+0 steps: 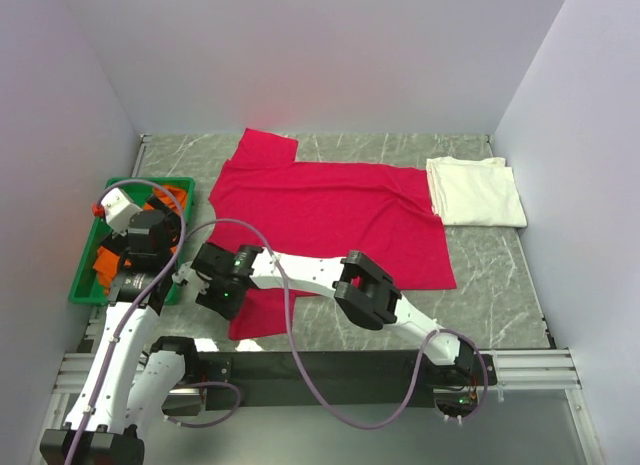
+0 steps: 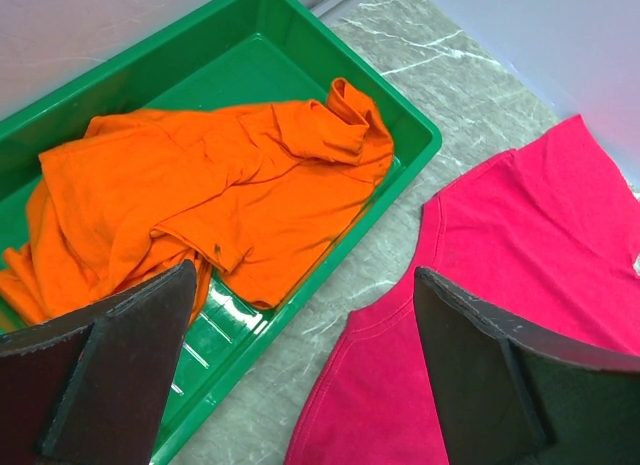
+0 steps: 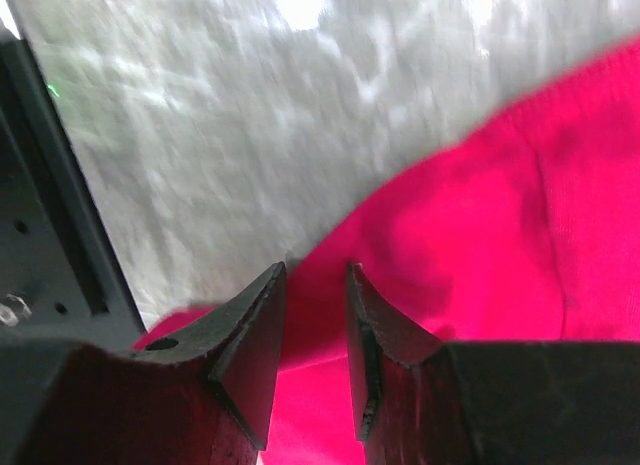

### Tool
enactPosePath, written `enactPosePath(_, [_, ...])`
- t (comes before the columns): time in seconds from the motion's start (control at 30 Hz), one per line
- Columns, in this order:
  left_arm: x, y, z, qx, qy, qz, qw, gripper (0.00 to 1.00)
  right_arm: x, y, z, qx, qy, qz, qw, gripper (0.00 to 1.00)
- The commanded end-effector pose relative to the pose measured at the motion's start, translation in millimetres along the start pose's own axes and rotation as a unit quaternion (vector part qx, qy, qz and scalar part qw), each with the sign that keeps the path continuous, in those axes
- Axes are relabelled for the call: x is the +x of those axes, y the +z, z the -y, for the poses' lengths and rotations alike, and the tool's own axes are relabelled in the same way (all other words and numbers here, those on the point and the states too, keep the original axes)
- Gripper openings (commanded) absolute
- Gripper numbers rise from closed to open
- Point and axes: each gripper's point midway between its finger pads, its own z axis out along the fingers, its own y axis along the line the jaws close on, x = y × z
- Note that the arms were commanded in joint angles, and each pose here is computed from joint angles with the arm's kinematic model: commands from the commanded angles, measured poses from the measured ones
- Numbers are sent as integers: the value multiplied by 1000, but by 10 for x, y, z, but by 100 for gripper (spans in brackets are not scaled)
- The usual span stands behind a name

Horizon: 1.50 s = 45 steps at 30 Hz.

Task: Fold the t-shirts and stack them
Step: Flatten the tshirt out

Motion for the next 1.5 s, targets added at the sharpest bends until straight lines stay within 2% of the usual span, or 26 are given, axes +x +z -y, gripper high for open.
enactPosePath(0.0, [-111, -3, 74, 15, -25, 17, 999, 95, -157, 8, -147, -39, -19, 14, 999, 38])
enactPosePath(0.2, [-95, 10, 83, 17, -24, 13, 999, 95, -292, -12, -272, -74, -16, 31, 997, 40])
enactPosePath(0.37, [-88, 8, 99, 24, -25, 11, 999, 95, -558, -469, -320, -56, -13, 99, 993, 43])
enactPosePath(0.4, [-95, 10, 101, 23, -25, 12, 999, 95, -472, -492, -292, -47, -7, 94, 994, 43])
enactPosePath(0.47, [-97, 11, 96, 23, -25, 12, 999, 95, -611, -853, -263, -17, -12, 136, 990, 43])
enactPosePath(0.63, [-90, 15, 103, 25, -25, 11, 999, 95, -348, -1219, -240, 12, 3, 143, 990, 44])
enactPosePath(0.77, [-84, 20, 121, 29, -23, 9, 999, 95, -143, -1269, -303, 2, 20, 143, 990, 45])
enactPosePath(1.0, [-81, 27, 111, 26, -22, 9, 999, 95, 446, -915, -125, 37, 38, 30, 998, 40])
enactPosePath(1.17, [-70, 32, 110, 26, -20, 7, 999, 95, 689, -812, -63, 48, 37, -19, 998, 30])
enactPosePath(1.47, [-59, 47, 112, 25, -17, 5, 1000, 95, 1109, -585, -61, 32, 32, -98, 994, 29])
